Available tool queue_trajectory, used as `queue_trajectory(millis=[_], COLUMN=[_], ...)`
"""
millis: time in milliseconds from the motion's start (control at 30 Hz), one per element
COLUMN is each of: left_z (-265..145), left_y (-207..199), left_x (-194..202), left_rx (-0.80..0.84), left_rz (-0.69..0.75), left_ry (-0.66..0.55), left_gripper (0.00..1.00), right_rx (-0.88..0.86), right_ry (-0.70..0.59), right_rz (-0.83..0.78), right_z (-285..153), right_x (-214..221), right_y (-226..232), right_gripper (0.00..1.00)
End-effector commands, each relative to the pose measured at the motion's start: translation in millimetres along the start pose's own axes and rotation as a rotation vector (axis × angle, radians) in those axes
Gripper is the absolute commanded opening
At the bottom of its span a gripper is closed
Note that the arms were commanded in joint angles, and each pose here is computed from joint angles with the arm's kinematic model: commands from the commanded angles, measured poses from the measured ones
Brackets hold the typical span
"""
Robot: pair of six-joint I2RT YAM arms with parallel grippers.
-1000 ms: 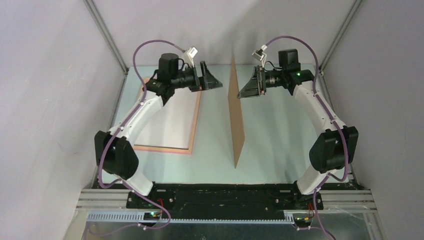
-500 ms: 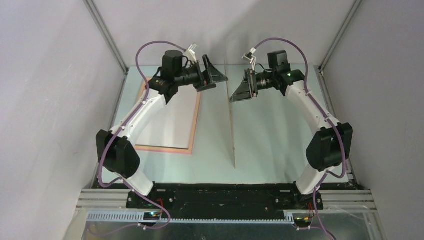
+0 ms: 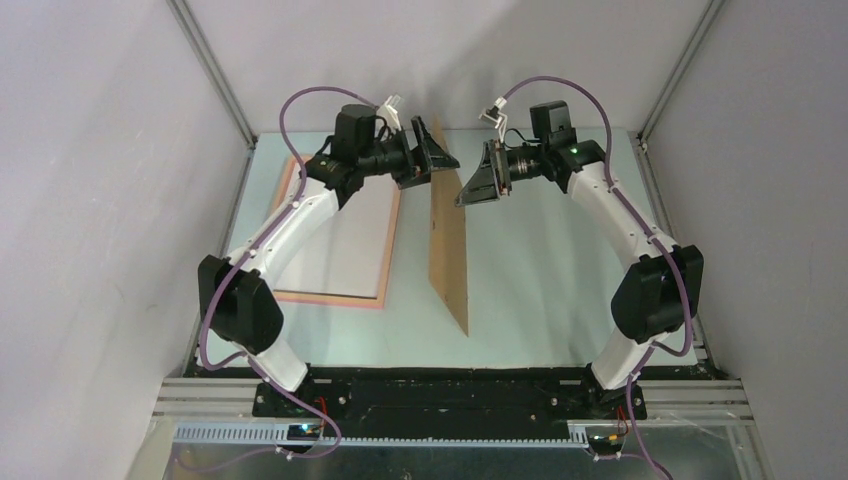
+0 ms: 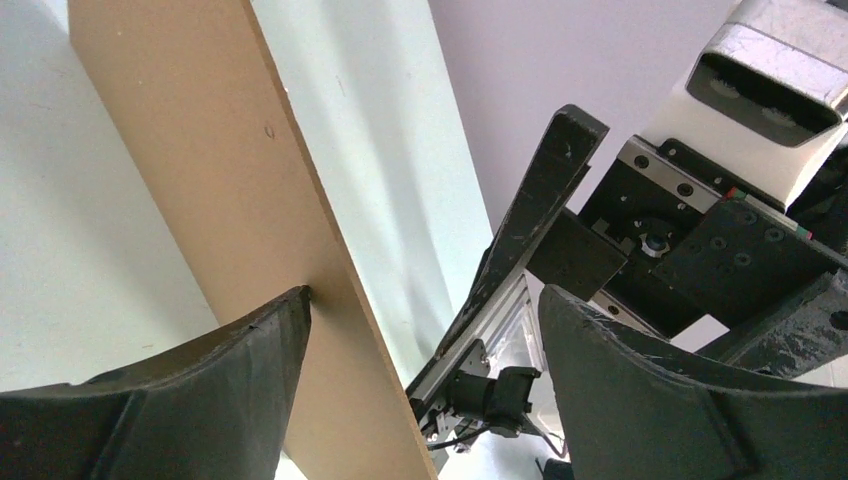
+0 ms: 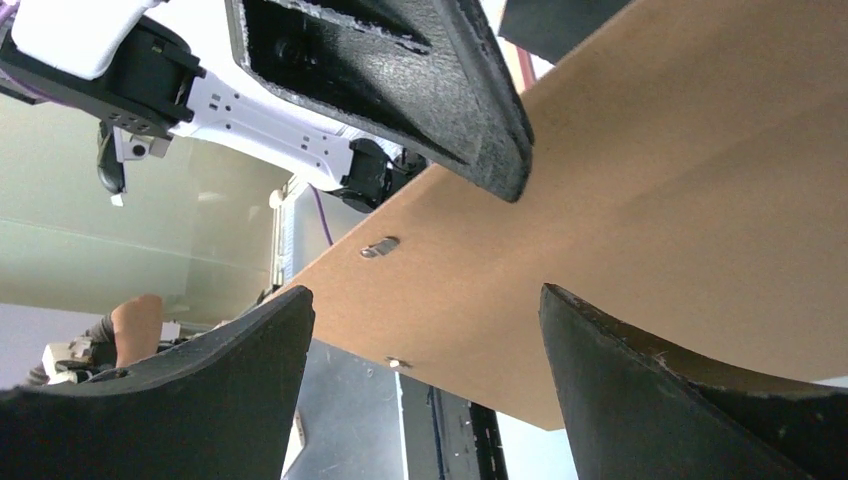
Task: Put the photo into the frame
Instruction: Turn over the photo frame item at the center of the board.
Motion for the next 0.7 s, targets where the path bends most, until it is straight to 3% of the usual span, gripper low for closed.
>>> queue_trajectory(millis=[0, 233, 433, 667], left_z=[-8.6, -10.3, -13.4, -12.1], left_y=[-3.7, 21.1, 35.5, 52.2], left_x=[-6.1, 6.3, 15.3, 28.2], left_rx=[-0.033, -0.146, -0.207, -0.258], left_rz=[0.05, 0.087, 0.122, 0.125], left_ry=[-0.029, -0.005, 0.014, 0.045], left_gripper=[0.86, 0.71, 0.5, 0.33], right_rx=[0.055, 0.148, 0.203, 0.239], right_ry=[-0.056, -0.155, -0.151, -0.138], right_rz=[0.002, 0.105, 0.155, 0.19], right_z=[-13.5, -47.6, -57.2, -61.4], right_x=[-6.3, -2.7, 13.8, 27.1], right_y=[-18.3, -66.3, -92.1, -114.2], right_gripper=[0.87, 0.86, 0.86, 0.85])
Point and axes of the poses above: each gripper's point midway between its finger pads, its own z axis out along the fingers, its own y axis along the line the jaws close on, x = y × z, the point moved 2 cm from there along -z, back along the fingers, and after that the axes turned 13 degrees about z, right-handed, at the moved point
